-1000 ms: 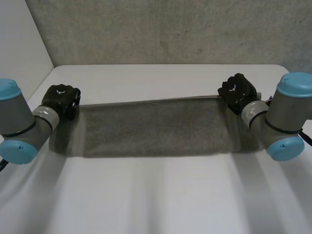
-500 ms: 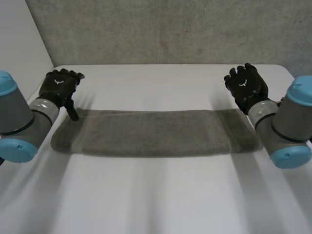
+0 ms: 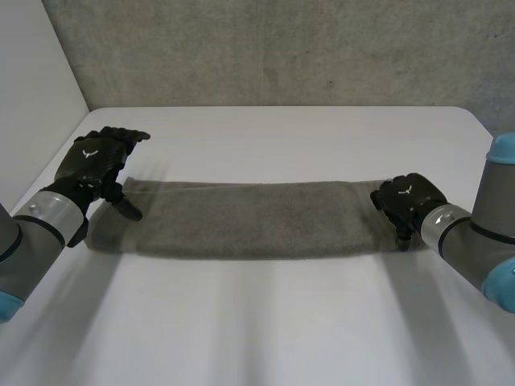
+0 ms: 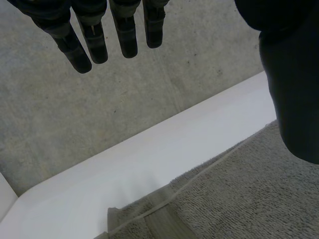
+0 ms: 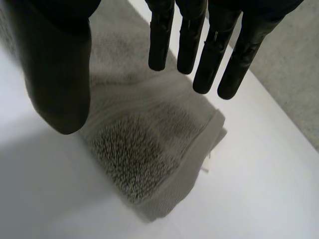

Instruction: Fold the towel.

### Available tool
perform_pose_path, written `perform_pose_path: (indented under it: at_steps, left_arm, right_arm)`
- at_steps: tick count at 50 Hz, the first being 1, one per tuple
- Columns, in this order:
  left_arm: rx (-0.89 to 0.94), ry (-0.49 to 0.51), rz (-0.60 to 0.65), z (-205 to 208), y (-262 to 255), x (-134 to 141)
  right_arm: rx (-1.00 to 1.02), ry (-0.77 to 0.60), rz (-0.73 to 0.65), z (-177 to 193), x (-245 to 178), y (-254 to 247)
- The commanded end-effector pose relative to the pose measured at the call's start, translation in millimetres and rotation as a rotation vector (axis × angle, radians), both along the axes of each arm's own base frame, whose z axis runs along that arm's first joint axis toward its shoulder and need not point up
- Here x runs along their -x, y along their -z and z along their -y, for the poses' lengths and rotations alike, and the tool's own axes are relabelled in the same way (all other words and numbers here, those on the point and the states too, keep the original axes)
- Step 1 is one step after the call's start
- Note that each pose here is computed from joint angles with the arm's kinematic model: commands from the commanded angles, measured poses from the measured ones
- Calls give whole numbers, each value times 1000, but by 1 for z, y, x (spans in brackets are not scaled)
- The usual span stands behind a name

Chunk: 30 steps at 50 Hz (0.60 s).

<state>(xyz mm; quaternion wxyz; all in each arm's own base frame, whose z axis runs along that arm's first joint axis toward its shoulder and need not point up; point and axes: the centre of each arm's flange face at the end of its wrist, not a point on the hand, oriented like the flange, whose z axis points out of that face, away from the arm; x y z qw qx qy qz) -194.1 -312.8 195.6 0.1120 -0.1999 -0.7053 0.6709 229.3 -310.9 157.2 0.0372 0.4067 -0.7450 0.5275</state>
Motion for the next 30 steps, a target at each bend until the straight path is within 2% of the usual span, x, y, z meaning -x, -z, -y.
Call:
perform_pose_path:
  at_steps: [1, 12, 20, 22, 25, 27, 28, 30]
  left_arm:
    - [1, -3, 2, 1, 1, 0]
    - [-2, -3, 3, 1, 1, 0]
    - [-1, -5, 3, 1, 1, -1]
    - [1, -8, 3, 1, 0, -1]
    - [4, -11, 2, 1, -1, -2]
    - [8, -20, 2, 2, -2, -5]
    - [8, -20, 2, 2, -2, -5]
    - [11, -25, 0, 3, -3, -6]
  right_arm:
    - [-30, 20, -16, 9, 4, 23]
    - [5, 51, -23, 24, 13, 29]
    - [113, 107, -33, 40, 31, 6]
    - [133, 155, -79, 49, 54, 0]
    - [142, 170, -119, 54, 65, -1]
    - [151, 192, -230, 63, 91, -1]
    - [151, 193, -230, 63, 91, -1]
    - [183, 240, -379, 76, 122, -8]
